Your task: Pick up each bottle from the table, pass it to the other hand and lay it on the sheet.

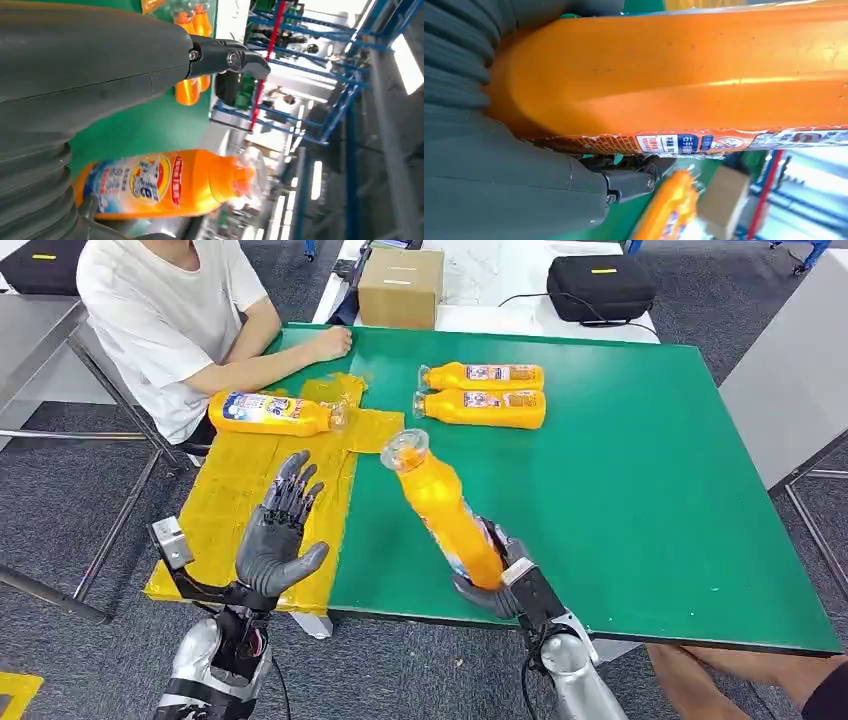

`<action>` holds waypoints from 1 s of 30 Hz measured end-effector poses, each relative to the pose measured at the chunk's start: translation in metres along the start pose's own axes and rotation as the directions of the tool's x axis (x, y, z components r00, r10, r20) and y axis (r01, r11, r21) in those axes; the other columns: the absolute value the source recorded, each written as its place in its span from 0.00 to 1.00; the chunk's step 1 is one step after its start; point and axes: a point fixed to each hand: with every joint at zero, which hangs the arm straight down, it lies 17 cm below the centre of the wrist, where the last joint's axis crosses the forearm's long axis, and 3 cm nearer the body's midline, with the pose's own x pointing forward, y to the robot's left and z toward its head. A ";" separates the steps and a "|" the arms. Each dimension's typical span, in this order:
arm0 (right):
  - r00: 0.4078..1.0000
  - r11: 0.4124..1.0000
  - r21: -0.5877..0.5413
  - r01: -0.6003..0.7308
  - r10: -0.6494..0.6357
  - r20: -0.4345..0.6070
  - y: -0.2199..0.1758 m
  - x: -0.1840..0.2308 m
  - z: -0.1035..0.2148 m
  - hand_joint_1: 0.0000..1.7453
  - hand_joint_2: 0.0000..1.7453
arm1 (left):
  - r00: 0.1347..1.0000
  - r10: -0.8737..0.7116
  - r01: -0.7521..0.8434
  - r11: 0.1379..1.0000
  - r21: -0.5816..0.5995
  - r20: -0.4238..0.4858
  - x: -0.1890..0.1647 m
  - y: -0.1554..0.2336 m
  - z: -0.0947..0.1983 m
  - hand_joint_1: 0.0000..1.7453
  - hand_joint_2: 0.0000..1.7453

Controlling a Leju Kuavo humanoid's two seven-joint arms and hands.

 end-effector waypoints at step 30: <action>0.975 0.988 0.153 0.033 -0.065 0.211 0.096 0.097 -0.046 1.00 1.00 | 0.989 0.147 -0.147 0.957 -0.249 -0.018 -0.022 -0.085 0.005 0.00 1.00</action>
